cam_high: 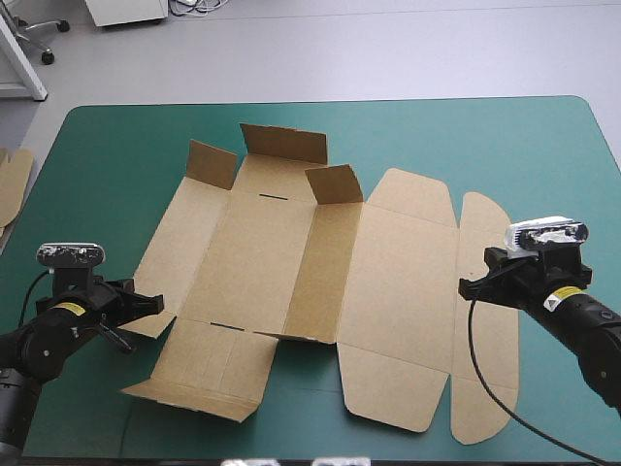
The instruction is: Fold the box
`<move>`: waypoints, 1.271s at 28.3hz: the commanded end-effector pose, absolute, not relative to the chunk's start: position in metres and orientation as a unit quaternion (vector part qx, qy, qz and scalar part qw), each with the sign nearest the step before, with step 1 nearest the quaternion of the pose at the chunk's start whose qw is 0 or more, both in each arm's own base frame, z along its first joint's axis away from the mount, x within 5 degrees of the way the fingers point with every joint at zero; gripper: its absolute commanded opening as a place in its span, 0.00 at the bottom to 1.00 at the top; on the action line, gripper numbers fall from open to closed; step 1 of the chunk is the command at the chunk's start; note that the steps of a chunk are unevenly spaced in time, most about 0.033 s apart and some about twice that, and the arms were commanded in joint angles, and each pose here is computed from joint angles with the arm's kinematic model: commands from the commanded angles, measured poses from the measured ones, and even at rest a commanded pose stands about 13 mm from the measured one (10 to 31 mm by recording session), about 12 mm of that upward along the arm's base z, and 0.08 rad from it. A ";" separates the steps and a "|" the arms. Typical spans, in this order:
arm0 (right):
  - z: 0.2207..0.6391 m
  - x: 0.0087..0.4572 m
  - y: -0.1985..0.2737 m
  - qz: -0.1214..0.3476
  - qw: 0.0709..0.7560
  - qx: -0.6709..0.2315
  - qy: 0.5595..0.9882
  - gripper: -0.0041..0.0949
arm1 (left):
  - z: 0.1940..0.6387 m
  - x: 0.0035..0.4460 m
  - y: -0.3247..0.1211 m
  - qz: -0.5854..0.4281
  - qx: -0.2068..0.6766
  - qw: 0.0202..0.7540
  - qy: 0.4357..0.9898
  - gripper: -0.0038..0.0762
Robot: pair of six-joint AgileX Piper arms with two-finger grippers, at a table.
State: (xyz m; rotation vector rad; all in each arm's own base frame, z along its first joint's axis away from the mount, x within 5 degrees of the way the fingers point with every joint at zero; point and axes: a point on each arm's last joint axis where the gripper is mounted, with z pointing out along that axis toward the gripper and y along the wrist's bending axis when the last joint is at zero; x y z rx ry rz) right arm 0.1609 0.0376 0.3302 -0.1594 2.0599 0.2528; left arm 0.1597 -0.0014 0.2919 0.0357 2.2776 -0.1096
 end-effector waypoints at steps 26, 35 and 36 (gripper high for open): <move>0.348 0.164 0.036 0.110 0.551 -0.053 0.825 0.01 | 0.332 0.191 -0.002 -0.065 0.002 0.440 0.895 0.03; 0.348 0.164 0.036 0.117 0.549 -0.042 0.827 0.01 | 0.355 0.253 -0.001 -0.079 0.023 0.390 0.917 0.04; 0.348 0.164 0.036 0.118 0.549 -0.041 0.827 0.01 | 0.356 0.260 0.000 -0.088 0.023 0.385 0.918 0.04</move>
